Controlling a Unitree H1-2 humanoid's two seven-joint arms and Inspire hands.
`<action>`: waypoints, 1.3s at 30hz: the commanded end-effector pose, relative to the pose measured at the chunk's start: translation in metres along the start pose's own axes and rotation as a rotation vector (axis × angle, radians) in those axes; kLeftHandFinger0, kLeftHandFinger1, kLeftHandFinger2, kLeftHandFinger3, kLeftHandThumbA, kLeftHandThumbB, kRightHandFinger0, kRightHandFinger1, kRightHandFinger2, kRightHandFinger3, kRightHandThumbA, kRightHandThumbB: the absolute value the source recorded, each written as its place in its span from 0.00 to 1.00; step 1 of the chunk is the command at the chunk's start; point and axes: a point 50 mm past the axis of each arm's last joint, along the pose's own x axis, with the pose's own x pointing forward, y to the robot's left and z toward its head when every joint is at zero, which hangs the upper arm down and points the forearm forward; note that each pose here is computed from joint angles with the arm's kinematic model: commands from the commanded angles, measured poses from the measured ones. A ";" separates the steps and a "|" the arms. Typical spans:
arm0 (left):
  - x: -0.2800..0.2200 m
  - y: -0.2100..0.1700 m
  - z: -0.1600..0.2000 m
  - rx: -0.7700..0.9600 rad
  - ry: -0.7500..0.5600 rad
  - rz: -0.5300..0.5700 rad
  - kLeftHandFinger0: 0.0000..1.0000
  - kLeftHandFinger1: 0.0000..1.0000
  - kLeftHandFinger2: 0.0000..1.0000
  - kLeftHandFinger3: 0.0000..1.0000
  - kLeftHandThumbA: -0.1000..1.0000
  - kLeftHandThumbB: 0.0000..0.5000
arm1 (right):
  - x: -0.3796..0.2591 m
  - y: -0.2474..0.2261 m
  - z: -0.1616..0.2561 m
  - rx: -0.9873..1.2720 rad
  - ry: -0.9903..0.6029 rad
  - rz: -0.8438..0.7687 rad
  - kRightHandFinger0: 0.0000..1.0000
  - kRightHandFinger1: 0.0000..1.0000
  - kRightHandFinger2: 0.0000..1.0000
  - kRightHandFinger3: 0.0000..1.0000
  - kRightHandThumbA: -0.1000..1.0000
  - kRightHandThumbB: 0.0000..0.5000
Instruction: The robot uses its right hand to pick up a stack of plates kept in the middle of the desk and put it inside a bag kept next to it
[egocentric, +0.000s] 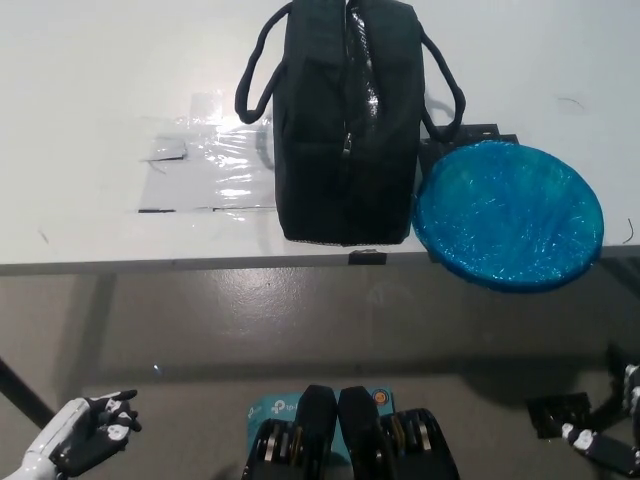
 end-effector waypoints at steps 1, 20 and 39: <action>0.002 0.007 0.015 0.006 -0.047 -0.004 0.81 0.82 0.87 0.92 0.00 0.30 | 0.006 -0.026 0.073 -0.472 -0.247 -0.162 1.00 1.00 1.00 1.00 1.00 1.00; 0.001 0.007 0.017 0.015 -0.042 -0.002 0.87 0.85 0.90 0.96 0.00 0.23 | 0.040 -0.008 0.175 -0.771 -0.575 -0.084 1.00 1.00 1.00 1.00 0.78 1.00; 0.004 0.014 0.019 0.029 -0.048 -0.005 0.87 0.84 0.89 0.93 0.00 0.26 | 0.054 0.030 0.180 -1.036 -0.683 0.091 1.00 1.00 1.00 1.00 0.89 1.00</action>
